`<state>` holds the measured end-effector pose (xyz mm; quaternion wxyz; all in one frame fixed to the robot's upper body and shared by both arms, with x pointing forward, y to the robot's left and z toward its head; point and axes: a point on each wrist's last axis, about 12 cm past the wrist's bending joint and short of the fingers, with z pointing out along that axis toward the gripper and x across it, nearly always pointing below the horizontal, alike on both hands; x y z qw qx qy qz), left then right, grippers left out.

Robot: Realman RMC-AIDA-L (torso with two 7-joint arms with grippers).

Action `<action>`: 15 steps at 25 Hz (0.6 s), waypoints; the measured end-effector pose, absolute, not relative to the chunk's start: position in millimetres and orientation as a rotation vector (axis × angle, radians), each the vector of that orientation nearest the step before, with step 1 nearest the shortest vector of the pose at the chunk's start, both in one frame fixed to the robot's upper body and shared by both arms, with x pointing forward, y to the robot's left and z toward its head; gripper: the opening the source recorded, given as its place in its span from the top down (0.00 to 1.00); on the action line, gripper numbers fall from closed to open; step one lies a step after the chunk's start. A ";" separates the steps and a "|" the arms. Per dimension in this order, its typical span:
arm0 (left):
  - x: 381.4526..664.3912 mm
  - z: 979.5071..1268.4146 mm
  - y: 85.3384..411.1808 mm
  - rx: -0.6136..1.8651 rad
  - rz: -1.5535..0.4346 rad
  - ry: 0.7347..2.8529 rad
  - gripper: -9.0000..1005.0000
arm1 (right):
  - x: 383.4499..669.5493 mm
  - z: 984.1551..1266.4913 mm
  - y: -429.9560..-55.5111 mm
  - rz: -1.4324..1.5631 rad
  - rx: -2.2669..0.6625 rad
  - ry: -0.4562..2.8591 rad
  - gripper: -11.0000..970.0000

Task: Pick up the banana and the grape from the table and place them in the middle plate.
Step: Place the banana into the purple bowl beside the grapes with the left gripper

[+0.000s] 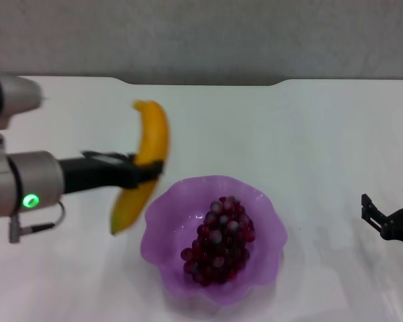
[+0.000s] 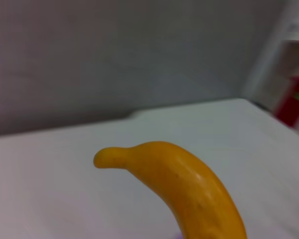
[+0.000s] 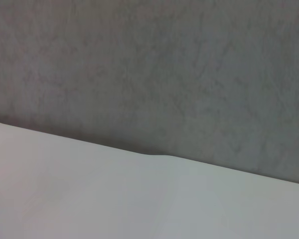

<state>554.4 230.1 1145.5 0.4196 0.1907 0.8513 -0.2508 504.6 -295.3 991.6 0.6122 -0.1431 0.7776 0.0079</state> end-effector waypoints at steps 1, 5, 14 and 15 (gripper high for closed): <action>552.8 1145.1 225.1 0.502 -0.658 2.147 0.49 | 504.7 991.5 -295.3 0.018 -0.331 1.794 0.09; 548.4 1139.9 205.2 0.548 -0.762 2.200 0.48 | 504.8 991.4 -295.4 0.017 -0.332 1.795 0.09; 563.6 1110.2 165.4 0.575 -1.054 2.313 0.48 | 505.4 991.8 -295.0 0.015 -0.337 1.793 0.09; 563.6 1110.2 165.4 0.575 -1.054 2.313 0.48 | 505.4 991.8 -295.0 0.015 -0.337 1.793 0.09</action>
